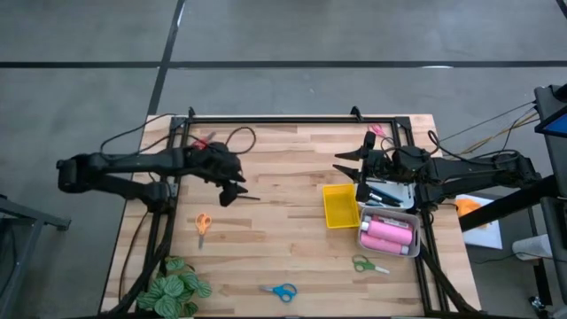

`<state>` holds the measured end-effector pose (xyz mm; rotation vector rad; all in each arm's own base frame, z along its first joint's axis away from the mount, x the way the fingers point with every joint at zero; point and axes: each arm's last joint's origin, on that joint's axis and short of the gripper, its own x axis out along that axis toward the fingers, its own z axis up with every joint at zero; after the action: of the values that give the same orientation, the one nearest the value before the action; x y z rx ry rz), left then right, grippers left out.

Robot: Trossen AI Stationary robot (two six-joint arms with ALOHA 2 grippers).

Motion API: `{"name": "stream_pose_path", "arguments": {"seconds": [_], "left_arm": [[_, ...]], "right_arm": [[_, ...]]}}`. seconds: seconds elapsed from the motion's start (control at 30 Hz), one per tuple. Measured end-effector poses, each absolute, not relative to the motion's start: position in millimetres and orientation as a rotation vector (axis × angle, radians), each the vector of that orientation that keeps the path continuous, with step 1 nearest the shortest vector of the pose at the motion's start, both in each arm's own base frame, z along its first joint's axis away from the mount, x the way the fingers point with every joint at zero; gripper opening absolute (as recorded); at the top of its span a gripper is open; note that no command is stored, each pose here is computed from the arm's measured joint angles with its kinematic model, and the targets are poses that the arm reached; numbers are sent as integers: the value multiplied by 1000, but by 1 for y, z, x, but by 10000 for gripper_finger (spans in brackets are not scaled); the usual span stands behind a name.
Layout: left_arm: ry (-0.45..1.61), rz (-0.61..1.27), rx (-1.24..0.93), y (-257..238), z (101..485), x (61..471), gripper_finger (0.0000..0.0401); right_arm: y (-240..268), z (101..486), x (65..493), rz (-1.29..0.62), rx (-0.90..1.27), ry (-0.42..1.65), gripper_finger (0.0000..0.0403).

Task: Pick & Place Paint Supplies
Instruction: Put the black paint brush into the white bin

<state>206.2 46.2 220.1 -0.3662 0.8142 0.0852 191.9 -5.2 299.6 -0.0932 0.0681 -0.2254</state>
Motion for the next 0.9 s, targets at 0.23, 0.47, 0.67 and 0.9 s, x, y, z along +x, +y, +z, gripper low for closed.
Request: {"name": "stream_pose_path", "arguments": {"seconds": [0.23, 0.47, 0.67, 0.9], "left_arm": [[971, 50, -276, 49, 192, 216, 237], [1125, 33, -204, 53, 160, 226, 238], [1241, 25, -222, 55, 130, 234, 238], [1252, 5, -203, 56, 121, 240, 237]], "right_arm": [[-5, 300, 192, -225, -93, 68, 134], [-5, 300, 192, -225, -93, 68, 134], [-5, 300, 192, -225, -93, 68, 134], [-5, 300, 192, -225, -93, 68, 134]]}}
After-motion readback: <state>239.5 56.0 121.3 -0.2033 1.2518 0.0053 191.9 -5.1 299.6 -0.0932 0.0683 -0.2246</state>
